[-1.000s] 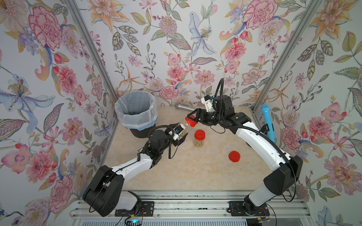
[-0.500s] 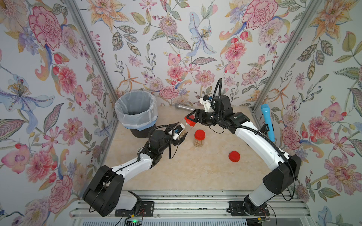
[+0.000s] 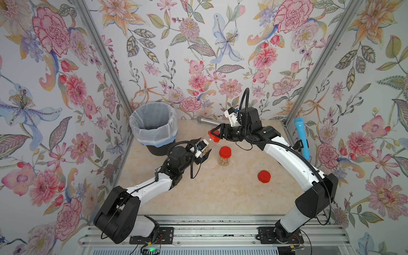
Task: Empty moldy peanuts from jars
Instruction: Unscrew the lid from the jar.
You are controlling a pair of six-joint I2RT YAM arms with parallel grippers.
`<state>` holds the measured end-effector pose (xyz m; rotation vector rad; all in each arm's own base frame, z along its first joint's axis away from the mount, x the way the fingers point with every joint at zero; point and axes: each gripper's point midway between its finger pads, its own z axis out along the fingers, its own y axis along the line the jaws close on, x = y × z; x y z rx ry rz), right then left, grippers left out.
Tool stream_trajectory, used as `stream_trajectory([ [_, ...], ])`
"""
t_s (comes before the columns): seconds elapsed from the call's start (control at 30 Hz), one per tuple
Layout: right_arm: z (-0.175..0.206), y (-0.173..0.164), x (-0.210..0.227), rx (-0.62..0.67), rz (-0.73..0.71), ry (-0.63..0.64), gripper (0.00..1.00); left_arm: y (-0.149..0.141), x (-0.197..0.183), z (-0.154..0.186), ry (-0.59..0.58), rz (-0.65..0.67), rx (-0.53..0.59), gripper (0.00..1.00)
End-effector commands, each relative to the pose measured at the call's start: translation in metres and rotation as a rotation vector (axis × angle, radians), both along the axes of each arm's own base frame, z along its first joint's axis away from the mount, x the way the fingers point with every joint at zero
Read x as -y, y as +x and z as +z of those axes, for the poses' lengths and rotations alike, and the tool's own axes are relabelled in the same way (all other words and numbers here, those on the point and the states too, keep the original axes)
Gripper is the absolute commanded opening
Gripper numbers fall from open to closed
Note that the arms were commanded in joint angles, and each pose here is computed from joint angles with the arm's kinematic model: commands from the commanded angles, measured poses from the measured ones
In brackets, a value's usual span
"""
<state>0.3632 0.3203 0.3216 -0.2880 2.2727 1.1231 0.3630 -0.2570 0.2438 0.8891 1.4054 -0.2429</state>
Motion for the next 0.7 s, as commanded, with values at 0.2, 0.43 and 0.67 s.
stream_trajectory([
  [0.2,0.009,-0.017,-0.010,0.129,0.226,-0.010,0.57,-0.005,0.010,0.021,-0.049,-0.074,0.023,0.38],
  [0.43,0.004,-0.031,0.000,0.245,0.503,-0.023,0.55,-0.034,0.034,0.034,-0.153,-0.338,-0.049,0.38],
  [0.67,-0.015,-0.050,0.009,0.323,0.725,-0.117,0.59,-0.042,0.041,0.025,-0.150,-0.424,-0.097,0.37],
])
